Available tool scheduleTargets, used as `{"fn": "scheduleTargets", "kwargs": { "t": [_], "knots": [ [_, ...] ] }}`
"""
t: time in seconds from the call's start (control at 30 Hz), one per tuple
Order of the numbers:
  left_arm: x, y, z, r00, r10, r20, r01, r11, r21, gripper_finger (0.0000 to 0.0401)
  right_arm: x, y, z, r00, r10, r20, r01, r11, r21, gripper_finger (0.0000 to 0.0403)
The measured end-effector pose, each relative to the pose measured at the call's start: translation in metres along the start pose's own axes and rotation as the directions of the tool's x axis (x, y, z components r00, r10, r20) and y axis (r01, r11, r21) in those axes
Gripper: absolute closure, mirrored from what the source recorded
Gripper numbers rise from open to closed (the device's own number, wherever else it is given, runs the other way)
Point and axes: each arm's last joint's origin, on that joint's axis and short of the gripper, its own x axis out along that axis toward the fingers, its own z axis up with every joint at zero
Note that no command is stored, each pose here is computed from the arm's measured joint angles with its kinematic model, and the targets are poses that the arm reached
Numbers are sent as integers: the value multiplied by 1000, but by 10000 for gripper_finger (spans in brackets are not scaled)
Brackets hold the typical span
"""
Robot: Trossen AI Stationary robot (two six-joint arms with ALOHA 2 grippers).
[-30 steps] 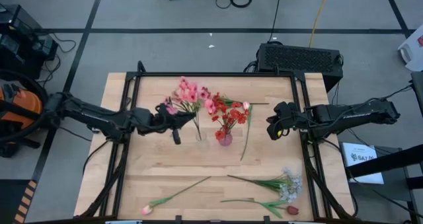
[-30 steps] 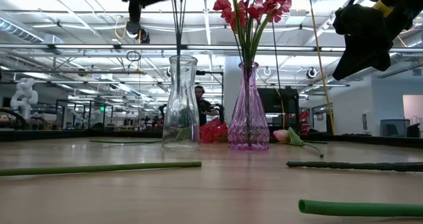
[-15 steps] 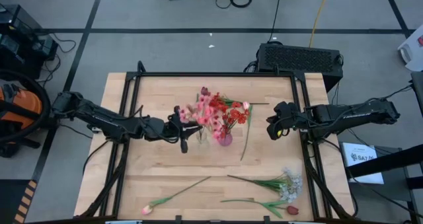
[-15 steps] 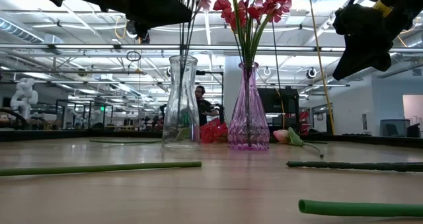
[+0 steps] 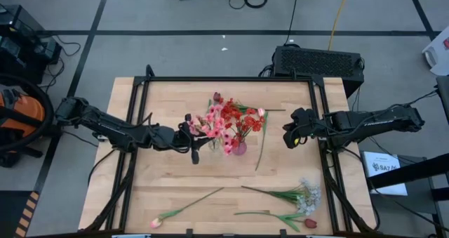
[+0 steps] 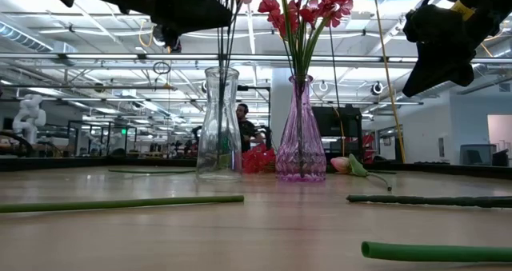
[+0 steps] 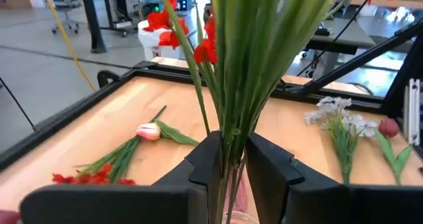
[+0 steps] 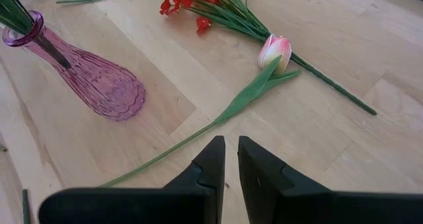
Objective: Sort flowers into vase by color
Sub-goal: Put the pink flowers into the transparent vase
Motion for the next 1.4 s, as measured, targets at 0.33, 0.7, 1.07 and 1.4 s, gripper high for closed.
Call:
{"fn": "scheduleTargets", "kwargs": {
  "t": [0.33,0.7,1.07,1.4],
  "knots": [
    [0,1,-4,999,1,-43,-6,995,-99,316,0,0,0,1000,0,0,0,1000,0,367],
    [0,2,-3,999,-19,-42,11,985,-172,189,0,0,0,1000,0,0,0,1000,0,367],
    [-12,4,16,986,2,-166,-31,985,-171,187,0,0,0,1000,2,2,-2,1000,1,367],
    [-18,5,29,950,38,-309,-103,976,-194,187,0,1,1,1000,5,5,-5,1000,3,367]
  ]
}}
